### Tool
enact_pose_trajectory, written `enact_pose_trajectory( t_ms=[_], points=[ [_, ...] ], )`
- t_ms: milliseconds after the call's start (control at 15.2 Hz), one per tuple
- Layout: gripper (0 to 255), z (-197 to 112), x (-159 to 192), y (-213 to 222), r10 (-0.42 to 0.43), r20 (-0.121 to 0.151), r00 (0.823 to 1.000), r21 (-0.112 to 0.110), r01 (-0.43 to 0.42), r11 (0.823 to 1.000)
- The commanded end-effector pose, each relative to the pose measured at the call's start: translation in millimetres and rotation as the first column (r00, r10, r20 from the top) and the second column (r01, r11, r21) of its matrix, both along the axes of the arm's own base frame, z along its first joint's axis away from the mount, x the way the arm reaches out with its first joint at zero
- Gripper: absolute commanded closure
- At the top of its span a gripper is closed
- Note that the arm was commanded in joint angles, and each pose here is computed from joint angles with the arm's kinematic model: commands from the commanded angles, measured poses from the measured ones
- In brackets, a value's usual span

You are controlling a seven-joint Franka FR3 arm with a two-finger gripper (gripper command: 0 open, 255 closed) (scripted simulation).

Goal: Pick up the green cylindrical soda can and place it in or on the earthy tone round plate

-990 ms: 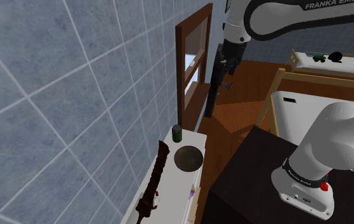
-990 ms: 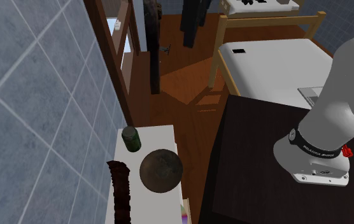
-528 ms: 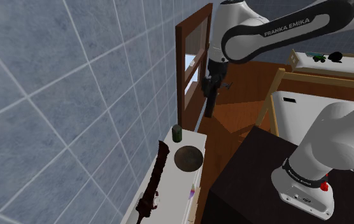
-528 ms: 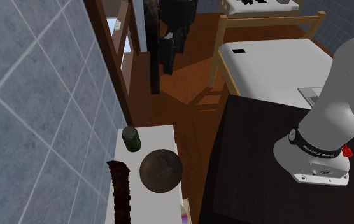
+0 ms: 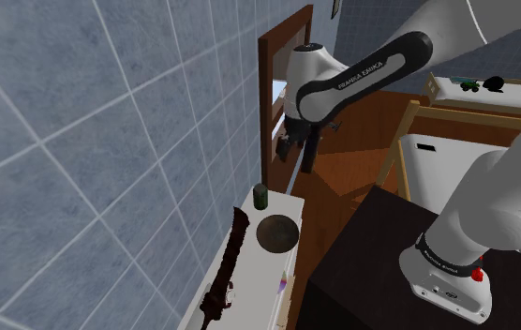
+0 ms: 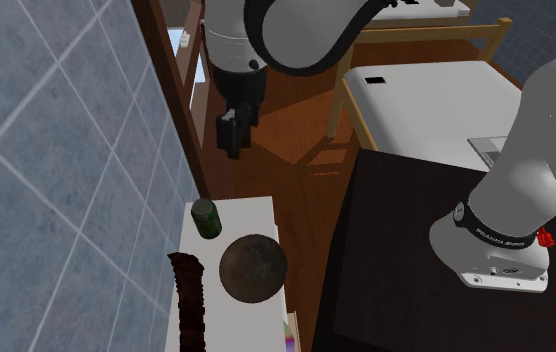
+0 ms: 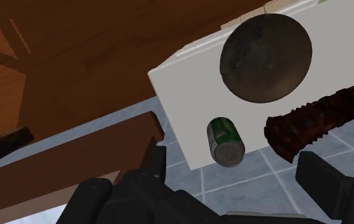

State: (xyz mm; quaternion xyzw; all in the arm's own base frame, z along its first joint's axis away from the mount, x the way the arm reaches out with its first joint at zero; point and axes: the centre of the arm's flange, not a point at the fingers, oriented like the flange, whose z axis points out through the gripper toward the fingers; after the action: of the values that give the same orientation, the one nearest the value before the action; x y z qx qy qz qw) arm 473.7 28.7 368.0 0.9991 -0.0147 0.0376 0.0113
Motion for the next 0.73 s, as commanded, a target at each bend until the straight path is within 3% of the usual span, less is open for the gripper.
enact_pose_trajectory(
  t_ms=[0, 660],
  points=[
    [0, -26.1, 14.7, 4.0, 0.003, -0.003, 1.000, 0.006, -0.003, 1.000],
    [0, -139.6, 80.4, 23.5, 0.016, -0.021, 1.000, 0.033, -0.015, 0.999]
  ],
)
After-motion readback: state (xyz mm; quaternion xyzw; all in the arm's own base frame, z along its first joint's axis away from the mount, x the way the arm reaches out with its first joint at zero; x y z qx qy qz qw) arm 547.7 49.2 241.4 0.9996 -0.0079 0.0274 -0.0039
